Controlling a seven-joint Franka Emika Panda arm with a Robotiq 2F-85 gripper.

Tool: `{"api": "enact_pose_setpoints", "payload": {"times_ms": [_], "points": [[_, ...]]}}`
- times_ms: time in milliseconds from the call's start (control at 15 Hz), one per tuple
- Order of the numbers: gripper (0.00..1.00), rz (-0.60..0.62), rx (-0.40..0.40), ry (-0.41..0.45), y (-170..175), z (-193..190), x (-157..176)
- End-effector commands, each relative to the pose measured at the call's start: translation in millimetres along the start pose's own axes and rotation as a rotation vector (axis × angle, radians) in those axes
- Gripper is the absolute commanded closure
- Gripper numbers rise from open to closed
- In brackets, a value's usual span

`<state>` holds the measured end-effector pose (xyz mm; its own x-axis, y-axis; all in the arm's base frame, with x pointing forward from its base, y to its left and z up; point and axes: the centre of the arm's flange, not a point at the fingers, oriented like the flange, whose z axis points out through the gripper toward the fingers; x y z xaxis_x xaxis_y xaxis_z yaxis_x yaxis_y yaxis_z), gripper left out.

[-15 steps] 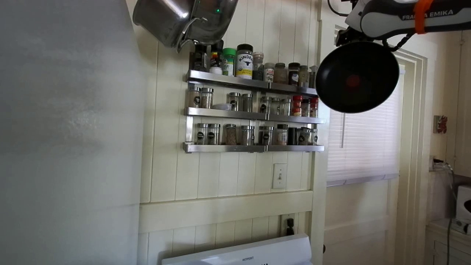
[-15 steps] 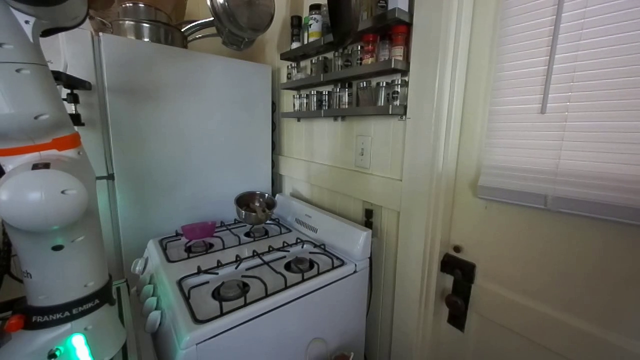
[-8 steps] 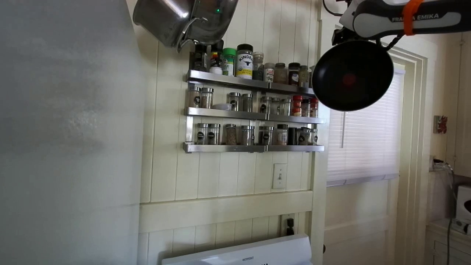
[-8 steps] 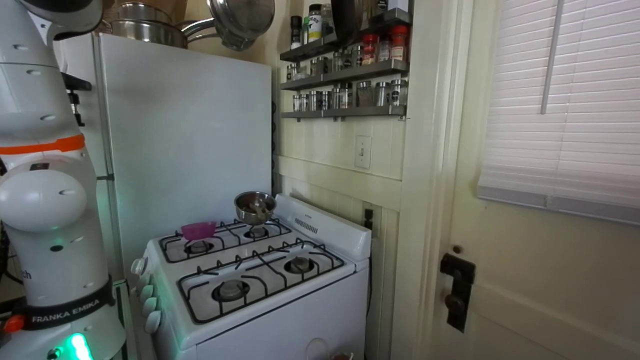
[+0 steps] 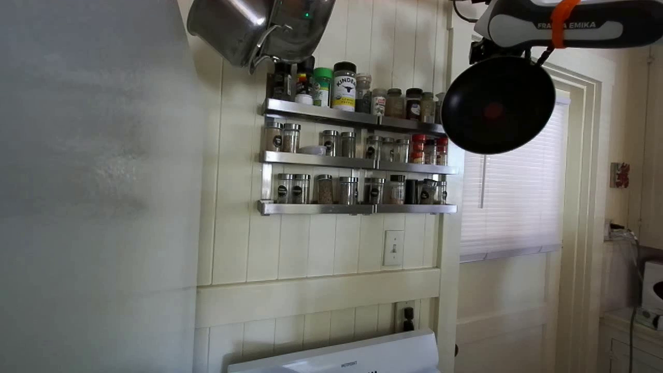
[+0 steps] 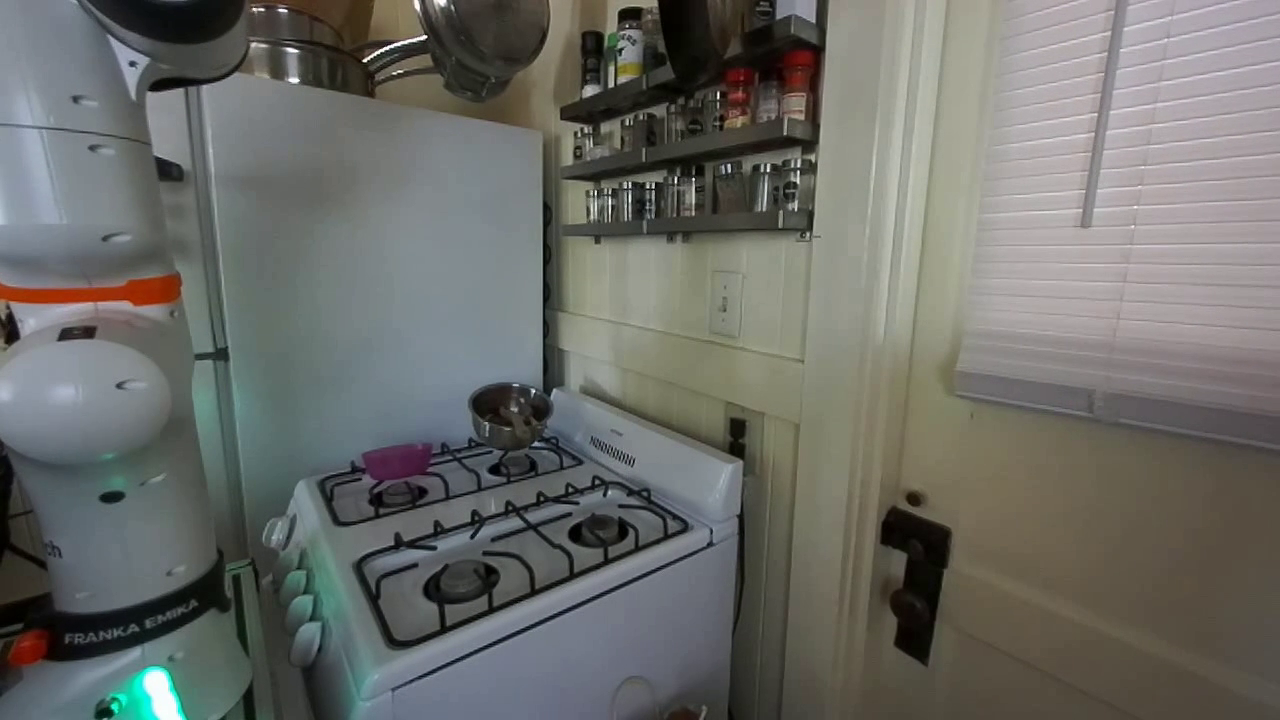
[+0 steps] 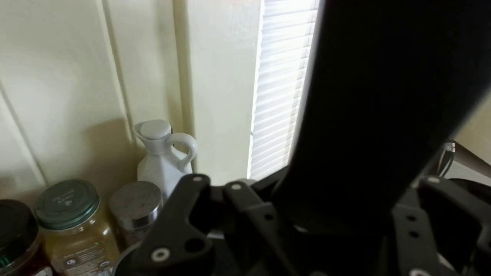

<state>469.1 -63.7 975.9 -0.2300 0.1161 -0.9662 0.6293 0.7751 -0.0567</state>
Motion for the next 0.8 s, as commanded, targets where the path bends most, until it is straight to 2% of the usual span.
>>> {"api": "enact_pose_setpoints", "payload": {"times_ms": [0, 400, 733], "points": [[0.97, 0.032, 0.019, -0.017, -1, -5, -39], [0.97, 0.063, 0.043, 0.051, -6, 6, -35], [0.97, 0.143, 0.067, 0.118, -21, 13, -31]]}}
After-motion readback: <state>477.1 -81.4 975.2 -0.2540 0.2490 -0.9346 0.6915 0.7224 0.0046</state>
